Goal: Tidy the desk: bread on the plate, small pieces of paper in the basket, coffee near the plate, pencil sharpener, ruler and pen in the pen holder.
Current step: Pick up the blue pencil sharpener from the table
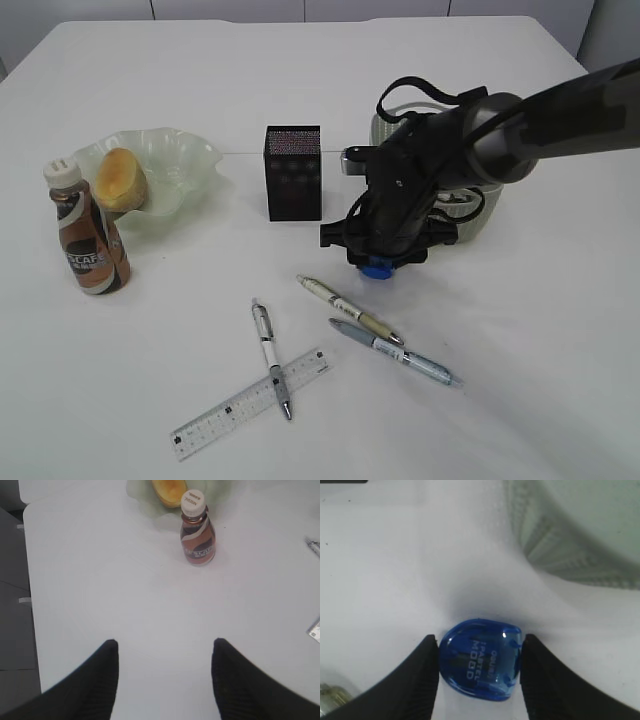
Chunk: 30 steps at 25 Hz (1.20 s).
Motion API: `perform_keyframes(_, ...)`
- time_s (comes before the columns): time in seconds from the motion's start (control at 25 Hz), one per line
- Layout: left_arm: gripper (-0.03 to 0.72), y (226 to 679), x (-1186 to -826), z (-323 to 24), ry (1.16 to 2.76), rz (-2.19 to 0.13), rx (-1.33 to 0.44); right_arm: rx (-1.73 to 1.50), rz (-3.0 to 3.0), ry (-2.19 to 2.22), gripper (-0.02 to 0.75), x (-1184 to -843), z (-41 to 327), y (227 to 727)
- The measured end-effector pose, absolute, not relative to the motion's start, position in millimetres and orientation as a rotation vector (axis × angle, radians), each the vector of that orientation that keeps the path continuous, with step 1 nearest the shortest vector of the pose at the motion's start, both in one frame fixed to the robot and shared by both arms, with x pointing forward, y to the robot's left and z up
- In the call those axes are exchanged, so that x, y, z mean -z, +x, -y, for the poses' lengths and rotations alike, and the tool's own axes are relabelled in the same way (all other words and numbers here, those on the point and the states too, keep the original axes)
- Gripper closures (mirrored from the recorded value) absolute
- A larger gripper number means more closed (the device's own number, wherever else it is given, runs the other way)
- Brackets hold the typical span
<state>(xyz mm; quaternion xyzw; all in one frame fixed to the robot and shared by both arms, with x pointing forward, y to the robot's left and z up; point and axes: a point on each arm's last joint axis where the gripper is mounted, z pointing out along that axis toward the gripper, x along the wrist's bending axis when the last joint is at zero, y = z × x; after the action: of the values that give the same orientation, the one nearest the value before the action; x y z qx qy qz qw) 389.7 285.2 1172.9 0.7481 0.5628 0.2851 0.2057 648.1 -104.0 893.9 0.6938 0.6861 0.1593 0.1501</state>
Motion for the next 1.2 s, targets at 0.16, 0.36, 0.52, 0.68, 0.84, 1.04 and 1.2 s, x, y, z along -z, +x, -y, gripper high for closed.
perform_keyframes(0.16, 0.254, 390, -1173, -285, 2.085, -1.569, -0.795, -0.446, -1.971, 1.996, 0.377, -894, 104, 648)
perform_keyframes(0.36, 0.254, 390, -1173, -285, 2.085, -1.569, -0.795, -0.434, -1.971, 1.999, 0.377, -894, 105, 647)
perform_keyframes(0.52, 0.254, 390, -1173, -285, 2.084, -1.568, -0.795, -0.428, -1.970, 2.000, 0.377, -895, 105, 647)
perform_keyframes(0.68, 0.254, 390, -1173, -285, 2.084, -1.568, -0.795, -0.423, -1.967, 2.002, 0.380, -898, 106, 646)
perform_keyframes(0.84, 0.254, 390, -1173, -285, 2.084, -1.568, -0.795, -0.428, -1.961, 2.002, 0.380, -905, 107, 645)
perform_keyframes(1.04, 0.254, 390, -1173, -285, 2.084, -1.568, -0.793, -0.345, -1.961, 2.024, 0.380, -904, 110, 641)
perform_keyframes(1.2, 0.254, 390, -1173, -285, 2.083, -1.567, -0.794, -0.284, -1.980, 2.039, 0.380, -903, 112, 638)
